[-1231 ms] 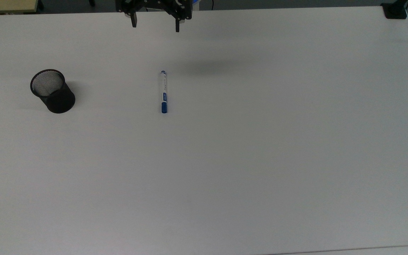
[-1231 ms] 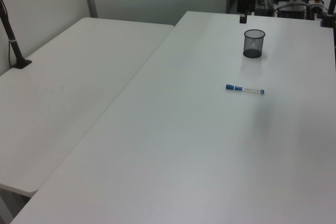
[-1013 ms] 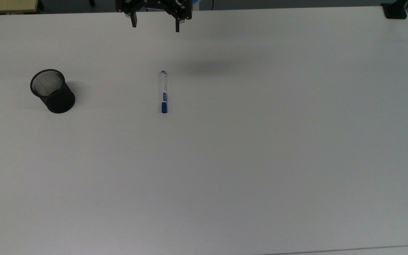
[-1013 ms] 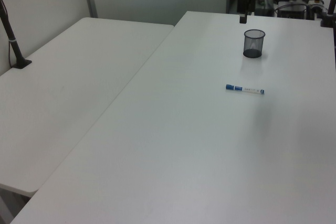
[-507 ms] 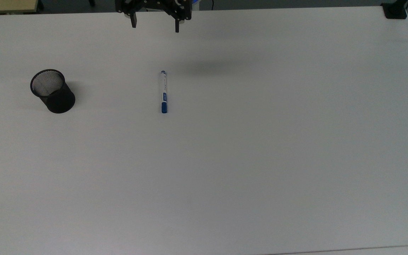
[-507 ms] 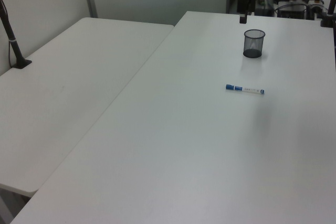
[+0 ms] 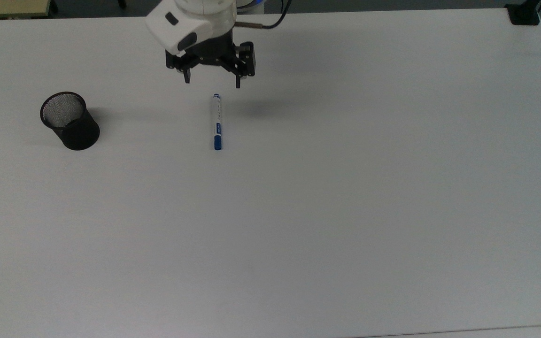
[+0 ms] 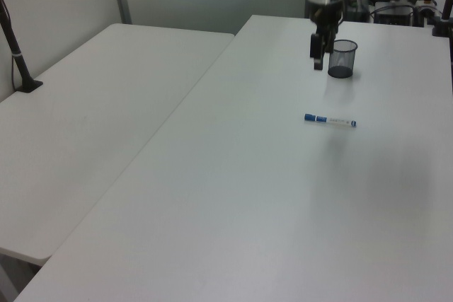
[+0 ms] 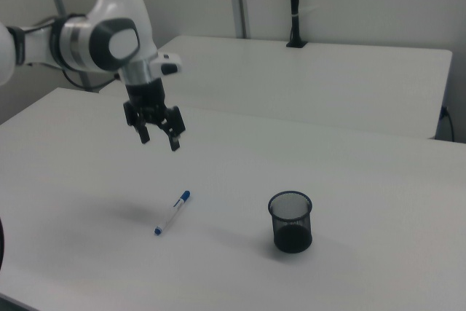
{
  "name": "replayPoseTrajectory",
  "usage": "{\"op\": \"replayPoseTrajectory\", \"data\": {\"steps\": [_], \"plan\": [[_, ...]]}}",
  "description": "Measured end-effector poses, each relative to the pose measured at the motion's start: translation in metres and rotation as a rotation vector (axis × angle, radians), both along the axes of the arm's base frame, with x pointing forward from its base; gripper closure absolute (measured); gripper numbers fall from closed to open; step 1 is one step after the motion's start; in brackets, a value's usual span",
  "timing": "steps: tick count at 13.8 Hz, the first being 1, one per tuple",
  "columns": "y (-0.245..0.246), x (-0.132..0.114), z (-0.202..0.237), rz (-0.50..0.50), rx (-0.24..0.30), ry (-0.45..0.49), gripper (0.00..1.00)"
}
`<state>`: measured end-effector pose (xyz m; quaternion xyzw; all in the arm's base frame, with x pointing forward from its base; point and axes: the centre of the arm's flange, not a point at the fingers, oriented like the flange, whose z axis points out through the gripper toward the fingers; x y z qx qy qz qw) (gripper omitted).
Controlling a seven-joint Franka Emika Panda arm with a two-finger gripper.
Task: Insert the marker
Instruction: 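Close the gripper around the marker's middle, then lift the marker and carry it over the black mesh pen cup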
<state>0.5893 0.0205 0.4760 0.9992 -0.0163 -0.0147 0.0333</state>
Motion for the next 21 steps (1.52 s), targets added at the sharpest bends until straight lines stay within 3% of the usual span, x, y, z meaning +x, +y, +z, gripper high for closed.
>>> {"op": "replayPoseTrajectory", "data": {"steps": [6, 11, 17, 21], "plan": [[-0.001, 0.015, -0.098, 0.020, -0.027, 0.050, 0.05], [-0.007, 0.019, -0.153, 0.032, -0.041, 0.039, 0.22], [-0.010, 0.016, -0.165, 0.031, -0.039, 0.035, 0.84], [-0.010, 0.018, -0.161, 0.028, -0.039, 0.024, 0.84]]}}
